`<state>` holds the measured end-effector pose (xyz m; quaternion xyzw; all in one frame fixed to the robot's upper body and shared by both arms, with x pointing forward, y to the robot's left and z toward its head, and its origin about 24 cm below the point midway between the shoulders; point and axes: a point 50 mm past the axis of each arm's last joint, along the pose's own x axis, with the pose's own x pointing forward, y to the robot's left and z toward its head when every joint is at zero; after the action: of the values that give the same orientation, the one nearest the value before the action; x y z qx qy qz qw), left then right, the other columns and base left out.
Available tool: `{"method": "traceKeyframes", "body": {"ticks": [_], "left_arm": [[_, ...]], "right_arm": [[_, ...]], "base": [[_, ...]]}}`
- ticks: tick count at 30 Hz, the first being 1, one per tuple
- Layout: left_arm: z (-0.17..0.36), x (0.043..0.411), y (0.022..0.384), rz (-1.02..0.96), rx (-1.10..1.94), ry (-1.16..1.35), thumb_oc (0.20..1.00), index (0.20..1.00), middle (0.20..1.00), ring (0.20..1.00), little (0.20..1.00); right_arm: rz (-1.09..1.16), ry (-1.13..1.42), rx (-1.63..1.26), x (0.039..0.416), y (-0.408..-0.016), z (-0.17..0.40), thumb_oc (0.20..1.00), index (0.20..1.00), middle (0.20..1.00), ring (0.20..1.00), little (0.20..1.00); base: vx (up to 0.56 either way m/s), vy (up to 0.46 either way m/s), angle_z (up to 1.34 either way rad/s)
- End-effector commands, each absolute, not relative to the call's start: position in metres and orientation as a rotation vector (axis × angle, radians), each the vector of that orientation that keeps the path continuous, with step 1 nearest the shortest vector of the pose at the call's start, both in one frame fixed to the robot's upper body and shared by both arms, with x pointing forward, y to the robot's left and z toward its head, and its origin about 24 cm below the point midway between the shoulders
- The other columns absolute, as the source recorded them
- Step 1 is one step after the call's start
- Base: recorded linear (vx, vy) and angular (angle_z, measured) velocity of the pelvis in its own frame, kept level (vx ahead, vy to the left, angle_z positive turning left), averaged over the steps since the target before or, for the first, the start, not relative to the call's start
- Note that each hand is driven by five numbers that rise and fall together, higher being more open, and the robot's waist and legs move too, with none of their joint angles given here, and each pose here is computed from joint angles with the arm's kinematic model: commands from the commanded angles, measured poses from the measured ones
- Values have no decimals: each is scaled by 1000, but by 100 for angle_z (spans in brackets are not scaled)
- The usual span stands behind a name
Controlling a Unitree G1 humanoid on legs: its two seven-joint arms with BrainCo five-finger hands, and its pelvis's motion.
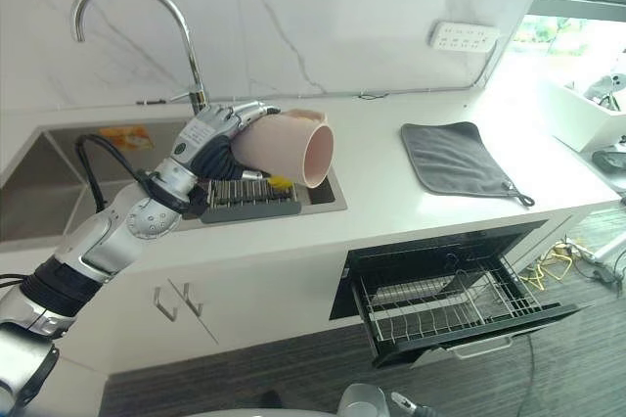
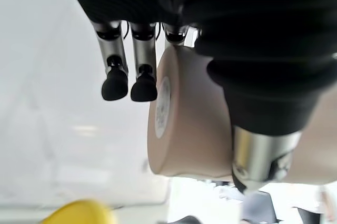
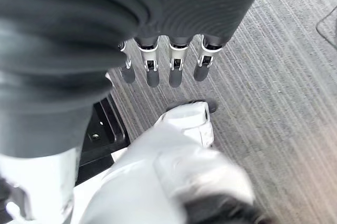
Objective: Place the dishes in the dishwasher.
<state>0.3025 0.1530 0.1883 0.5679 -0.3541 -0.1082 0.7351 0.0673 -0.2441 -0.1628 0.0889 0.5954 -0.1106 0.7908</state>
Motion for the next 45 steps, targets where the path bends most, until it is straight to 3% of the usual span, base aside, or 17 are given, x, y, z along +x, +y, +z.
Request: {"method": "traceKeyframes", "body": {"ticks": [1,6,11,13,17,23,34,38,45], "left_arm": [[223,307,160,-84,1214,-889,200,200,200,200,200],[226,306,168,-2,1223,-839,200,200,200,200,200],[220,304,171,26,1150,-839,200,200,200,200,200],[208,298,175,-15,1179,-817,200,200,200,200,200],[205,296,179,-10,1164,-800,200,200,200,200,200],[205,296,175,-32,1161,-826,200,200,200,200,200],[207,294,174,-25,1155,-803,200,200,200,200,200],[206,295,153,-80,1136,-854,200,200,200,200,200],[204,300,155,-90,1150,-843,200,200,200,200,200]], "right_arm": [[-172,1267,152,70,-239,-164,1000,1000,1000,1000,1000],[1,1253,87,82,-224,-163,1000,1000,1000,1000,1000],[-24,1205,30,92,-238,-156,1000,1000,1000,1000,1000],[-138,1221,95,87,-235,-160,1000,1000,1000,1000,1000],[-91,1231,43,82,-224,-163,1000,1000,1000,1000,1000],[-132,1108,77,109,-227,-154,1000,1000,1000,1000,1000],[28,1142,23,120,-221,-153,1000,1000,1000,1000,1000],[-24,1053,104,134,-223,-147,1000,1000,1000,1000,1000],[-12,1052,107,136,-210,-149,1000,1000,1000,1000,1000]], "base": [[-18,-584,-26],[6,-737,-17],[3,-371,66],[221,26,13],[130,109,4],[-23,142,0],[103,-470,26],[36,-26,31],[-29,97,-4]]}}
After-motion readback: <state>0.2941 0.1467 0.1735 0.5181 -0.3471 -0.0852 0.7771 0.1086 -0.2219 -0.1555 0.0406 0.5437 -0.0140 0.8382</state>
